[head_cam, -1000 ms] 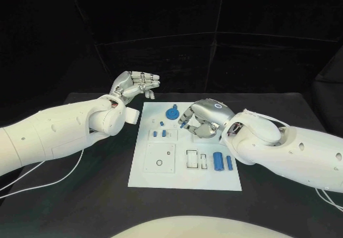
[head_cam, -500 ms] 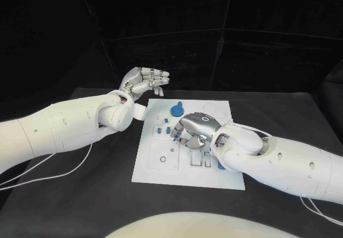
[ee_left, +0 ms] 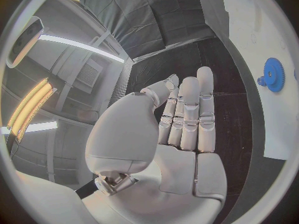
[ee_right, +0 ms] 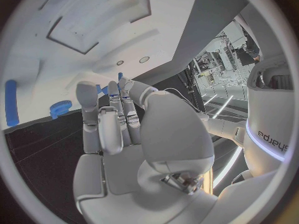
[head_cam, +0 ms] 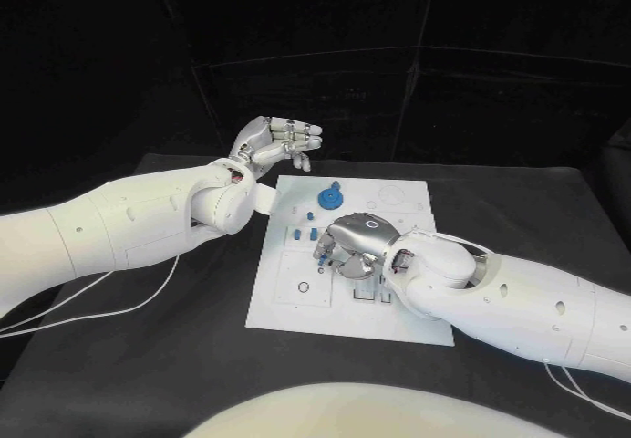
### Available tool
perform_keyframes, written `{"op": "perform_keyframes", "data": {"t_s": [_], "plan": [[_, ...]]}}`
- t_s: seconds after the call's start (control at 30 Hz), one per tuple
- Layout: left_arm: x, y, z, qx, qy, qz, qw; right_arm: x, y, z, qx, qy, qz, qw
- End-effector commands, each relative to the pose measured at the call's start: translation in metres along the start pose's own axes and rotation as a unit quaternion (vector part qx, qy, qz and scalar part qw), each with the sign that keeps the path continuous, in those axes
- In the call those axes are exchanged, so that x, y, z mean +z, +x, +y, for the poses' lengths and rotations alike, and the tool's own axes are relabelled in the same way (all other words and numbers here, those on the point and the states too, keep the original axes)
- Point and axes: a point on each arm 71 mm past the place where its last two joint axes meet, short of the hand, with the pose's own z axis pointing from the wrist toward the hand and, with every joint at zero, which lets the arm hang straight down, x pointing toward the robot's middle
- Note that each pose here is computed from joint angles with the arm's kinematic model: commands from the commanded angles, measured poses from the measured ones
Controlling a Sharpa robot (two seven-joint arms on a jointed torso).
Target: Assemble the parts on the task board
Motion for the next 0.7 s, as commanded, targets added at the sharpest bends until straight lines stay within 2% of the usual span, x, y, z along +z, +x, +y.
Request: {"op": "perform_keyframes", "data": {"t_s": [0.03,0.47,0.7], "plan": [[0.0007,0.0011,-0.0019,-0.004,0.006,0.004,1.0,0.001,0.0031,0.0019,-0.012,-0.006,0.017,1.0],[0.0008,0.0012,-0.0019,-0.005,0.005,0.005,1.0,0.0028,0.0076,0.0023,-0.019,-0.004,0.032,0.999],[0.0009,0.0014,-0.0018,-0.005,0.005,0.006,1.0,0.0034,0.0082,0.0007,-0.024,0.003,0.032,0.999]]}}
